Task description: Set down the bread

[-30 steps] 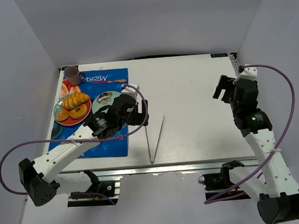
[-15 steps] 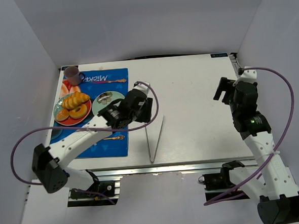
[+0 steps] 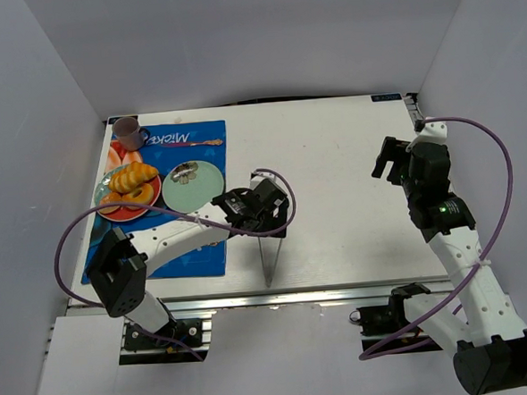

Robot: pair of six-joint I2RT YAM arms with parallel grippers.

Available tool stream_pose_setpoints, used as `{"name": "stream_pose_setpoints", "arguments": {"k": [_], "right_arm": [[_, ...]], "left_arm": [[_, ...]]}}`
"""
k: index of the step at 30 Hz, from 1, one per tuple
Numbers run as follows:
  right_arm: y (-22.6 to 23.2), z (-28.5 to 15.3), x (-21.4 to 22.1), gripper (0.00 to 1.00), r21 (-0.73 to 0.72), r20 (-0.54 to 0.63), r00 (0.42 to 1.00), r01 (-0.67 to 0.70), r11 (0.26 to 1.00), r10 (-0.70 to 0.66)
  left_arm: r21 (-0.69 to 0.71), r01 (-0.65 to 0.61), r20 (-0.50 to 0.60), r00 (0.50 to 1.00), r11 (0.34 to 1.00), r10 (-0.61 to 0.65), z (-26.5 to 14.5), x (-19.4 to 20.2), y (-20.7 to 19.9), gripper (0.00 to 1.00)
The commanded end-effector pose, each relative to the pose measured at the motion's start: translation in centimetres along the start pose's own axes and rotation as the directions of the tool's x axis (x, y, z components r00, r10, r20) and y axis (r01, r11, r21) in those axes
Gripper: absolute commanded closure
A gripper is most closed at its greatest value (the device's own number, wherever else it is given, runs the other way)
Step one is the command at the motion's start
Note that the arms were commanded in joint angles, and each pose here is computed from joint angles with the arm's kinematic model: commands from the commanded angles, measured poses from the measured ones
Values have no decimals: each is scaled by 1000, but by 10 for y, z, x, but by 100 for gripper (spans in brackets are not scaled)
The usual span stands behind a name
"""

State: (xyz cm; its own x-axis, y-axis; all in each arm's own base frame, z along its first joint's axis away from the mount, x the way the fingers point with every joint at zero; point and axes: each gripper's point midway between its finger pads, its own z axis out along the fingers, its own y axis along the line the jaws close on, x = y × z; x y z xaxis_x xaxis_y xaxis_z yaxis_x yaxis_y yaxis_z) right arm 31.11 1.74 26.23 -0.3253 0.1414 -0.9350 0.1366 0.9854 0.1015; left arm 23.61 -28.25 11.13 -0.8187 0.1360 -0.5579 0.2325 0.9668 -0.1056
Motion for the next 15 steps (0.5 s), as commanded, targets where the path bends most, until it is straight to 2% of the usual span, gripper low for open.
{"name": "stream_pose_setpoints", "arguments": {"k": [1, 15], "right_arm": [[8, -4, -20, 11, -42, 66, 997, -29, 999, 32], [16, -1, -8, 11, -85, 38, 999, -31, 996, 35]], "left_arm": [[8, 84, 0, 997, 996, -84, 5, 10, -6, 2], [-61, 13, -53, 998, 998, -16, 39, 47, -15, 2]]}}
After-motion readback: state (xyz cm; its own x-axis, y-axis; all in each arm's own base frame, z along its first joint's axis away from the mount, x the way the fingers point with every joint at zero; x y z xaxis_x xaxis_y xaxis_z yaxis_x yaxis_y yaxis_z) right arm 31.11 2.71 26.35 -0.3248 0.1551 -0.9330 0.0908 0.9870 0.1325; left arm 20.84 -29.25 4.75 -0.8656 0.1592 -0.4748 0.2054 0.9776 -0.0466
